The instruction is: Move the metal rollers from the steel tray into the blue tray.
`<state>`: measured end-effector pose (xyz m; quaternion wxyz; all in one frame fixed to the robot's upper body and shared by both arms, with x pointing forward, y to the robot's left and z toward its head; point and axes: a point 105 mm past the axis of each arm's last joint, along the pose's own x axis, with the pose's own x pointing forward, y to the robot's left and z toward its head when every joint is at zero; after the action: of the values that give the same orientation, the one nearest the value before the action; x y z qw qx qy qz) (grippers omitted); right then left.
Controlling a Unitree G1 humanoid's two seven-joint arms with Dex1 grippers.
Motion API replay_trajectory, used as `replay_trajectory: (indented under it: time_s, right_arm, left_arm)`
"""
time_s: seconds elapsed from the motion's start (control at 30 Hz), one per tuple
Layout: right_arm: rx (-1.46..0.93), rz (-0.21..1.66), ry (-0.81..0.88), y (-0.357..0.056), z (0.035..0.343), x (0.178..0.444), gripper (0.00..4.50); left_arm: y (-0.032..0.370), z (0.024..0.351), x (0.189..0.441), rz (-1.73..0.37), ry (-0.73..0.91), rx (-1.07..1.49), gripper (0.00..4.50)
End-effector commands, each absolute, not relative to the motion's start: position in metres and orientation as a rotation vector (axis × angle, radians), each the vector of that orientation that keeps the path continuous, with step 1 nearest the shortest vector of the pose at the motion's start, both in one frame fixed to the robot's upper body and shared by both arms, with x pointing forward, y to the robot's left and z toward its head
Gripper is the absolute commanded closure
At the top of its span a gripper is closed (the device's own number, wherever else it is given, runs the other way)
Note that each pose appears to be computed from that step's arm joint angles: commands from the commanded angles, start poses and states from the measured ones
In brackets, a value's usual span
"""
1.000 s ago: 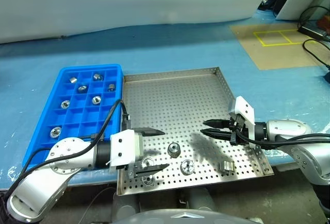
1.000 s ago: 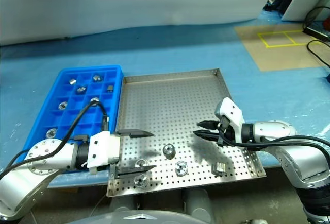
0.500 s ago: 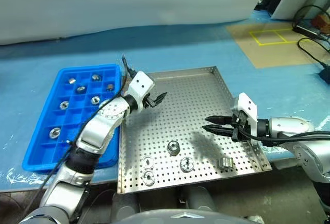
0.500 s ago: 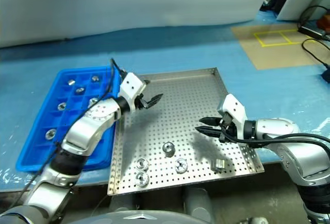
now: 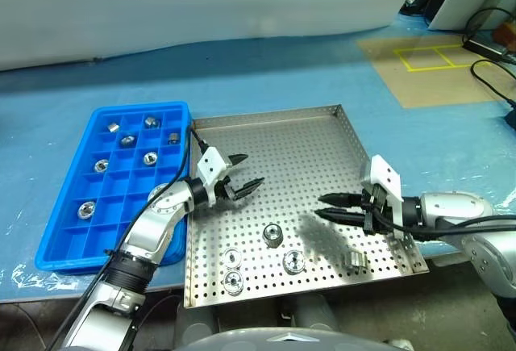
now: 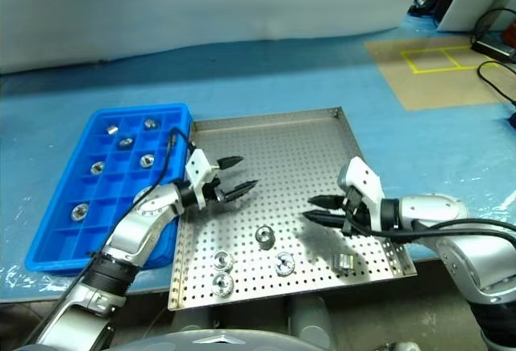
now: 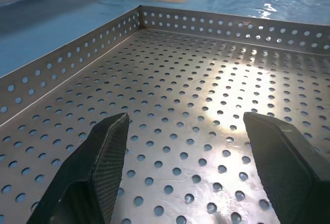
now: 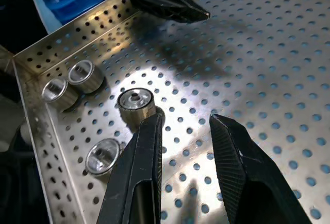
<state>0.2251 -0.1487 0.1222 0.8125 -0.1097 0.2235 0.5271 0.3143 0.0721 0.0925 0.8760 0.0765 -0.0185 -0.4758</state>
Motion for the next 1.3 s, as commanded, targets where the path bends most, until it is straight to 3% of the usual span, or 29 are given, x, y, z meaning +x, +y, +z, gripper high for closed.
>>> replay_trajectory:
  time_s: [0.03, 0.23, 0.33, 0.53, 0.6, 0.9, 1.3]
  right_arm:
    - [-0.305, 1.161, 0.411, -0.144, 0.134, 0.22, 3.05]
    - [-0.29, 1.229, 0.377, -0.132, 0.134, 0.214, 3.05]
    - [-0.268, 1.277, 0.362, -0.123, 0.134, 0.209, 2.46]
    - [-0.267, 1.277, 0.339, -0.117, 0.136, 0.212, 0.44]
    - [-0.269, 1.282, 0.353, -0.118, 0.134, 0.215, 0.07]
    - [-0.271, 1.273, 0.387, -0.12, 0.126, 0.216, 0.07]
    - [-0.271, 1.237, 0.403, -0.125, 0.123, 0.214, 0.07]
  left_arm:
    - [0.081, 0.097, 0.313, -0.957, -0.046, 0.143, 0.78]
    - [0.089, 0.088, 0.307, -0.911, -0.015, 0.151, 0.78]
    - [0.094, 0.089, 0.304, -0.886, -0.014, 0.15, 0.75]
    - [0.1, 0.098, 0.297, -0.864, -0.026, 0.137, 0.75]
    - [0.1, 0.1, 0.292, -0.881, -0.019, 0.127, 0.75]
    - [0.08, 0.097, 0.239, -1.186, 0.031, 0.212, 0.75]
    - [0.087, 0.08, 0.222, -1.381, 0.094, 0.32, 0.75]
